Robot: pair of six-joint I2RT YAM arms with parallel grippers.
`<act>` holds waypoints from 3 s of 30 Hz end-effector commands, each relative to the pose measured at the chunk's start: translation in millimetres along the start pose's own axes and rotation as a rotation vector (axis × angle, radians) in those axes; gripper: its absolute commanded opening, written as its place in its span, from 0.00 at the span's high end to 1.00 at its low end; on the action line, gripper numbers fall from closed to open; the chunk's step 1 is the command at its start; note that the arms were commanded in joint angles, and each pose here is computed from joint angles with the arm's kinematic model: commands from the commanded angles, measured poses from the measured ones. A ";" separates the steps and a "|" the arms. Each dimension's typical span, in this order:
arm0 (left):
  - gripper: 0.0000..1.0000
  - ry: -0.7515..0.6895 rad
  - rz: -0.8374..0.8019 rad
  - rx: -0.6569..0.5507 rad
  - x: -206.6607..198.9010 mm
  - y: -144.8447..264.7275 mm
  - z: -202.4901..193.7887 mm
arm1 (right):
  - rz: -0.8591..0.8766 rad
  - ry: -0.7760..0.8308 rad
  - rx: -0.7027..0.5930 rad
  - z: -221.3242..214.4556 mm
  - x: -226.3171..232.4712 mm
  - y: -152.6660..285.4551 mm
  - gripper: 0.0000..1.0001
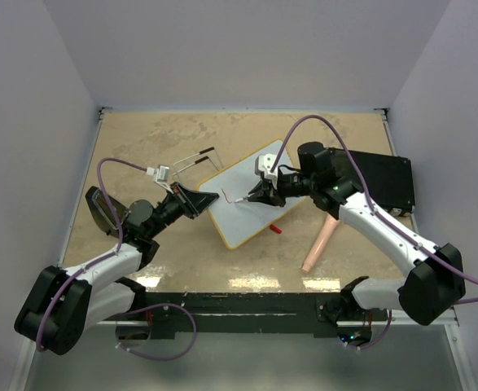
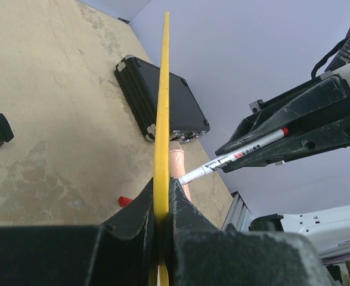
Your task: Write a sentence on the whiteboard
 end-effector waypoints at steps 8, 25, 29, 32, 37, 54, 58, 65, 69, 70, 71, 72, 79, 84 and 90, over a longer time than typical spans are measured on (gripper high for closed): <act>1.00 -0.063 -0.136 -0.129 -29.3 -3.2 32.4 | -0.023 0.027 -0.033 17.3 -6.8 -7.5 1.00; 1.00 -0.064 -0.124 -0.124 -26.3 -1.3 29.0 | -0.068 0.014 -0.054 26.9 -14.1 1.1 1.00; 1.00 -0.066 -0.130 -0.128 -27.8 -1.3 30.2 | -0.072 0.001 -0.045 23.5 -17.3 -2.6 1.00; 1.00 -0.066 -0.135 -0.124 -28.1 -1.4 29.5 | -0.065 -0.005 -0.050 23.9 -17.1 -3.3 1.00; 1.00 -0.062 -0.145 -0.118 -28.1 -2.0 27.8 | -0.096 -0.021 -0.060 26.9 -20.7 -3.1 1.00; 1.00 -0.079 -0.131 -0.129 -28.4 -1.6 31.3 | -0.175 -0.010 -0.007 13.6 -29.0 2.2 1.00; 1.00 -0.089 -0.130 -0.135 -29.4 -3.5 35.1 | -0.133 0.005 0.008 9.8 -23.2 1.7 1.00; 1.00 -0.093 -0.126 -0.138 -28.3 -4.5 37.0 | -0.046 0.013 0.035 2.2 -14.2 -2.7 1.00; 1.00 -0.094 -0.127 -0.137 -28.1 -4.8 36.7 | -0.021 0.018 0.025 4.8 -10.8 -4.0 1.00; 1.00 -0.093 -0.129 -0.137 -28.3 -4.5 36.4 | -0.021 0.010 0.021 5.7 -11.1 -4.1 1.00; 1.00 -0.094 -0.129 -0.135 -27.9 -4.7 35.9 | -0.012 0.011 0.011 8.5 -10.5 -5.2 1.00; 1.00 -0.090 -0.128 -0.131 -27.0 -4.9 34.6 | -0.010 0.008 0.006 9.9 -10.8 -5.2 1.00; 1.00 -0.083 -0.130 -0.121 -24.8 -4.2 29.9 | -0.040 0.000 -0.009 18.9 -18.1 -6.3 1.00; 1.00 -0.079 -0.125 -0.112 -22.2 -3.4 26.5 | -0.047 0.005 -0.032 27.9 -19.9 -6.3 1.00; 1.00 -0.081 -0.121 -0.110 -21.3 -2.9 25.1 | -0.038 0.003 -0.031 34.0 -22.6 -6.0 1.00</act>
Point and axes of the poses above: each gripper's point midway between its finger pads, its own y axis back along the fingers, its own x axis along the line the jaws close on, z = x × y, the point moved 4 cm from there along y, back along the fingers, and after that the axes turned 9 degrees about -y, right-handed, at the moved point
